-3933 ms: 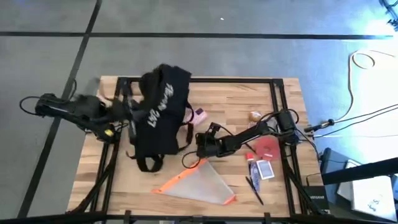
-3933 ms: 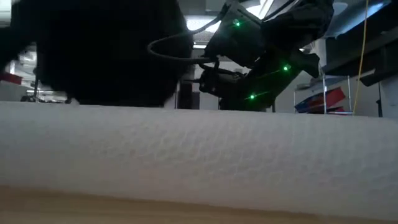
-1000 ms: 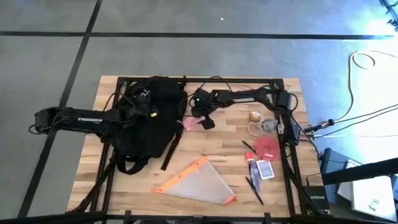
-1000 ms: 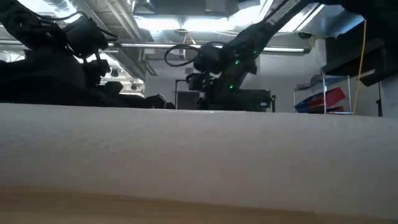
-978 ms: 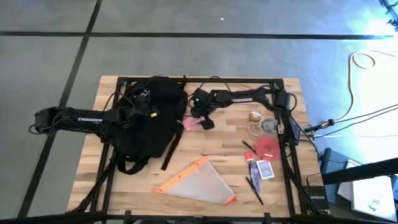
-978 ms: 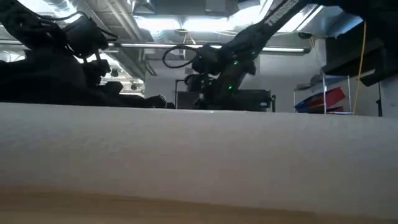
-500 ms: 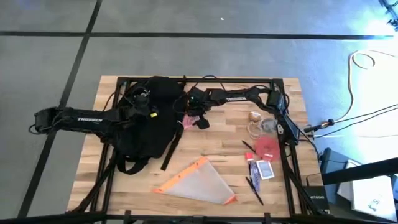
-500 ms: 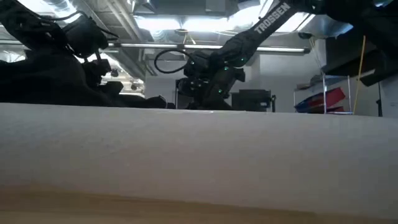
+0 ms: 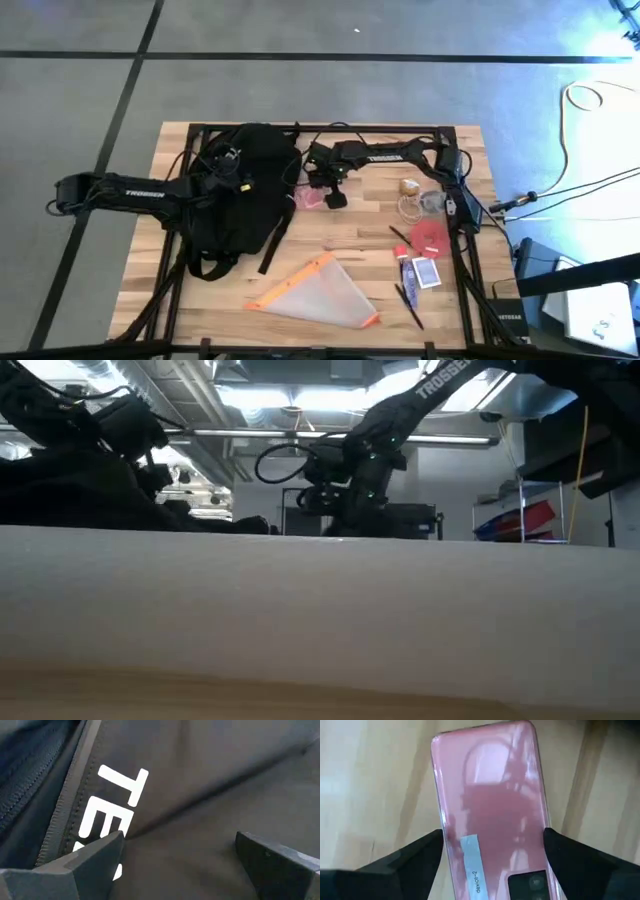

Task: Unpack backpack
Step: Remove the pink cellphone from the black bag

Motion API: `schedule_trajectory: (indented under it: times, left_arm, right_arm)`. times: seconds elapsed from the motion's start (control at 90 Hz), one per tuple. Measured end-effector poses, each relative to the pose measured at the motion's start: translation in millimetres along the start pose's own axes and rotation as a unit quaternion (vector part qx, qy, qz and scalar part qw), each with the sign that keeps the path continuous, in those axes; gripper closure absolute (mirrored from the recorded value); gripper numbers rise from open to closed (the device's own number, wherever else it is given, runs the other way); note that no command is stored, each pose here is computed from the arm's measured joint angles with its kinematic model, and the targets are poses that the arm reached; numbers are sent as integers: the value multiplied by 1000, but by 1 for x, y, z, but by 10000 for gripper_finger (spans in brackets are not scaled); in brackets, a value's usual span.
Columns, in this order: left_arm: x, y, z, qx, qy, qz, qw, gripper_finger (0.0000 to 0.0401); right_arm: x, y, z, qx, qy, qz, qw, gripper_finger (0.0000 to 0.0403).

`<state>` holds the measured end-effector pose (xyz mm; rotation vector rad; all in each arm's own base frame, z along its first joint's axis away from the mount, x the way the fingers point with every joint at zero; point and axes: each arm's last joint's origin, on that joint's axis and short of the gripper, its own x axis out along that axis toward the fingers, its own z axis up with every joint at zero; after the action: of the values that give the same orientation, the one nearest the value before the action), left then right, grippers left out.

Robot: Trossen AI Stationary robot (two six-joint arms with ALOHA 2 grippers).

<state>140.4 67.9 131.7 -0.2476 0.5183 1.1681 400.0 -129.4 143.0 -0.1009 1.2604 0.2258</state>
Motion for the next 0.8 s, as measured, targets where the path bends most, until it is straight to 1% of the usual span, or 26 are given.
schedule_trajectory:
  times: [0.222,0.367,0.422,0.5,0.556,0.644,0.733,0.8]
  left_arm:
    - [1,0,-3,-5,5,-15,1000,31]
    - [1,0,-2,-5,1,-18,1000,31]
    - [1,-1,-2,-5,-1,-20,1000,31]
    - [1,-1,-2,-6,-2,-20,1000,31]
    - [1,-1,-2,-6,-2,-20,1000,31]
    - [1,-1,-1,-8,-3,-21,1000,31]
    - [1,-1,0,-10,-8,-23,1000,31]
    - [0,-3,2,-15,-15,-30,999,31]
  right_arm:
    - [-6,12,-21,38,45,7,998,79]
    - [-12,24,-47,59,79,-8,995,79]
    - [-16,29,-58,69,82,-13,994,79]
    - [-27,34,-77,94,70,-28,993,82]
    - [-36,37,-94,116,67,-44,990,88]
    - [-52,39,-122,158,56,-100,981,106]
    - [-65,42,-151,211,44,-150,965,126]
    - [-72,43,-167,254,41,-190,948,141]
